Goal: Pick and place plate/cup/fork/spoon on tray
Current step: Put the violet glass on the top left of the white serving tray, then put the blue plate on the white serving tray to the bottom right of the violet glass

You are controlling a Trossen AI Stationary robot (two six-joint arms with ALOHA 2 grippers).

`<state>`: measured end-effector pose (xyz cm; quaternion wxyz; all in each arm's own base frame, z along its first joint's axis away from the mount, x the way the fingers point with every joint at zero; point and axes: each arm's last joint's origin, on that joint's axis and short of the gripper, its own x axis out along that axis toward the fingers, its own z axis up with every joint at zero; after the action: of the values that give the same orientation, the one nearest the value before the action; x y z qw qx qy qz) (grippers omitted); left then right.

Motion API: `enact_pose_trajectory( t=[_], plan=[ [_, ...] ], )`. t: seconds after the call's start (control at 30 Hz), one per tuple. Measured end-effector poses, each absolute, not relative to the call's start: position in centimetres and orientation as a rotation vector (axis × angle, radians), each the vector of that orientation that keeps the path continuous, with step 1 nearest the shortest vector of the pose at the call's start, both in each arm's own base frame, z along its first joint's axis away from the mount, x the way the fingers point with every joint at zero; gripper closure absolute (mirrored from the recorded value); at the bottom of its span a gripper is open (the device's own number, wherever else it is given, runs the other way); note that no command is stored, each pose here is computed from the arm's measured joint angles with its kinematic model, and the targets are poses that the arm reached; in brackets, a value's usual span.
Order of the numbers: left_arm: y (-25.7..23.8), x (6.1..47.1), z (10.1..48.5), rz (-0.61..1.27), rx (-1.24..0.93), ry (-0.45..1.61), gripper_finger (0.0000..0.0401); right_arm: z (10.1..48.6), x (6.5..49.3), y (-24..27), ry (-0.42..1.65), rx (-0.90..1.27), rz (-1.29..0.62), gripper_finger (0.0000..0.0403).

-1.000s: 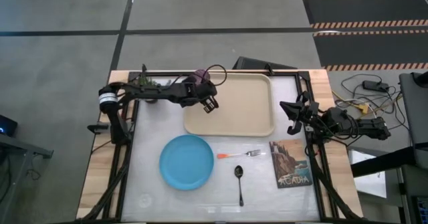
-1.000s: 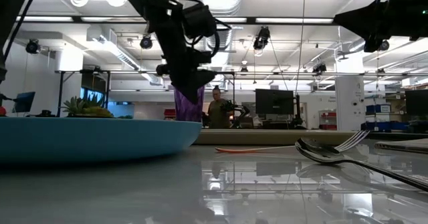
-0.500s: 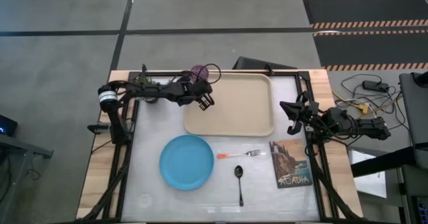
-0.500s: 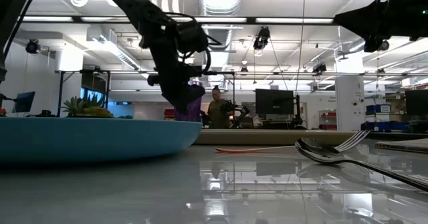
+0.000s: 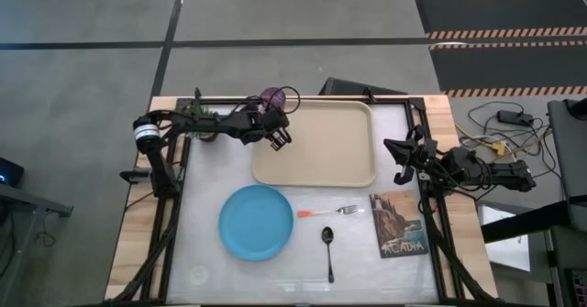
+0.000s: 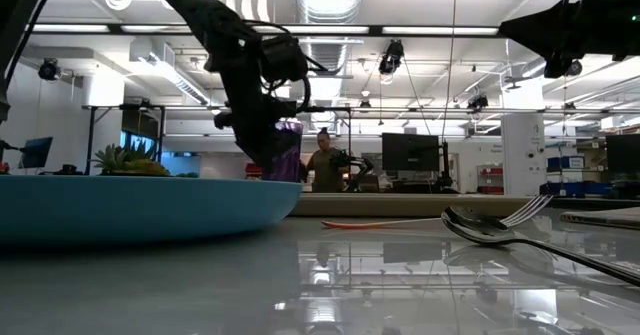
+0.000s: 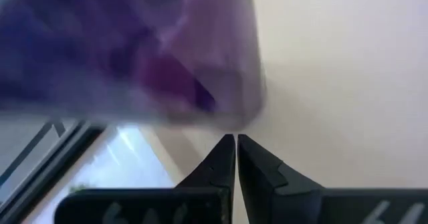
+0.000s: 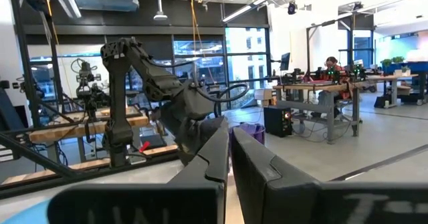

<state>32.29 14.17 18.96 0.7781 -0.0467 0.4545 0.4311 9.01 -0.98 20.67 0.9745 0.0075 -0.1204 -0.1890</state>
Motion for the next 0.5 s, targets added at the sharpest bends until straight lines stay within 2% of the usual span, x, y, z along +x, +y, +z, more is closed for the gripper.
enact_pose_trajectory(
  t=[0.23, 0.5],
  plan=[
    [10.1, 31.0, 22.5, 0.883, -0.133, 0.962, 0.0401, 20.7, 9.0, -1.0, -0.245, 0.028, -0.380, 0.0394],
    [2.4, 29.1, 26.5, 0.587, -0.338, 0.863, 0.0401, 20.5, 9.1, -1.0, -0.242, 0.087, -0.371, 0.0394]
  ],
)
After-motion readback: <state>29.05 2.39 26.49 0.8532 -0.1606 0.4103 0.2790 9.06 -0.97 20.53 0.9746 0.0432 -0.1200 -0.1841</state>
